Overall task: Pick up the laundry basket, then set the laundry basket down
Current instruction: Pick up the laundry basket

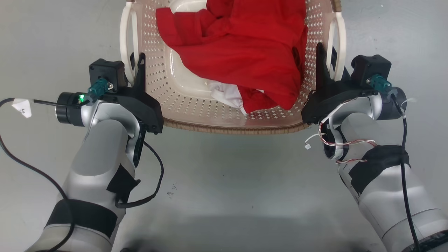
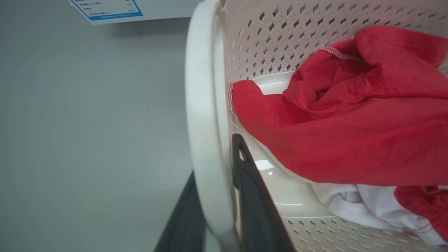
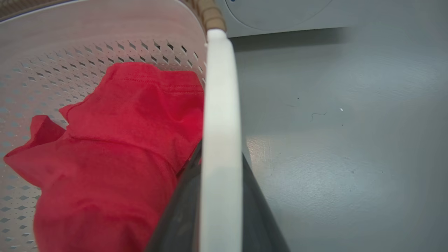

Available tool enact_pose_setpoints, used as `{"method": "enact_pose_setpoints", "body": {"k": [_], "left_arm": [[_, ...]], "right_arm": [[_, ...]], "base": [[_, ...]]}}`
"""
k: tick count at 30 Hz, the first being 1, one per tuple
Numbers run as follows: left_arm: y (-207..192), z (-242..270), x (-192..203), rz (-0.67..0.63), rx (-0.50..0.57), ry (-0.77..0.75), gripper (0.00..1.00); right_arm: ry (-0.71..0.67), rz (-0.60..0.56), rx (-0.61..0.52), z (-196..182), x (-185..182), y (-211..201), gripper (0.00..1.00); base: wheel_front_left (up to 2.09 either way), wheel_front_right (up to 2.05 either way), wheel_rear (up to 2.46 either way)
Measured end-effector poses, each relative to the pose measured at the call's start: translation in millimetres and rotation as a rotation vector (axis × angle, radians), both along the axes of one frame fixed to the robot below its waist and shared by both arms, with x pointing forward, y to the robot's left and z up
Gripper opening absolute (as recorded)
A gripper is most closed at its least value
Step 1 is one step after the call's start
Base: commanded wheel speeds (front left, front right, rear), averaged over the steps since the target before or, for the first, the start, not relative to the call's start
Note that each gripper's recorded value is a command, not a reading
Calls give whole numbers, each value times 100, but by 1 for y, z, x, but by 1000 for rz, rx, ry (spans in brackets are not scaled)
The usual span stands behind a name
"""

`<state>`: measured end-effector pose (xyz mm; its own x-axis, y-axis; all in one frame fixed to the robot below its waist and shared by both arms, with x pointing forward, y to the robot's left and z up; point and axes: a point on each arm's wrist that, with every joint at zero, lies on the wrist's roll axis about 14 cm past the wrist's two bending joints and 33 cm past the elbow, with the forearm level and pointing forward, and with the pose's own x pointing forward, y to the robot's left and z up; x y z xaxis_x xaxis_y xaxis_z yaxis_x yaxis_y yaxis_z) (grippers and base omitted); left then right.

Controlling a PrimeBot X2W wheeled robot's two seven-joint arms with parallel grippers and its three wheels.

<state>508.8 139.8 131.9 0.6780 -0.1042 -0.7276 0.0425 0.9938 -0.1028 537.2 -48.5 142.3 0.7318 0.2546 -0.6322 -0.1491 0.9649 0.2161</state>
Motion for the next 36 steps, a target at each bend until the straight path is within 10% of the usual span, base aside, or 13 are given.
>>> {"method": "enact_pose_setpoints", "body": {"k": [36], "left_arm": [[-26,82,-68,-44,-52,32,0]], "right_arm": [[92,34,-71,81,-69,-19,0]], "base": [[0,0,0]]}}
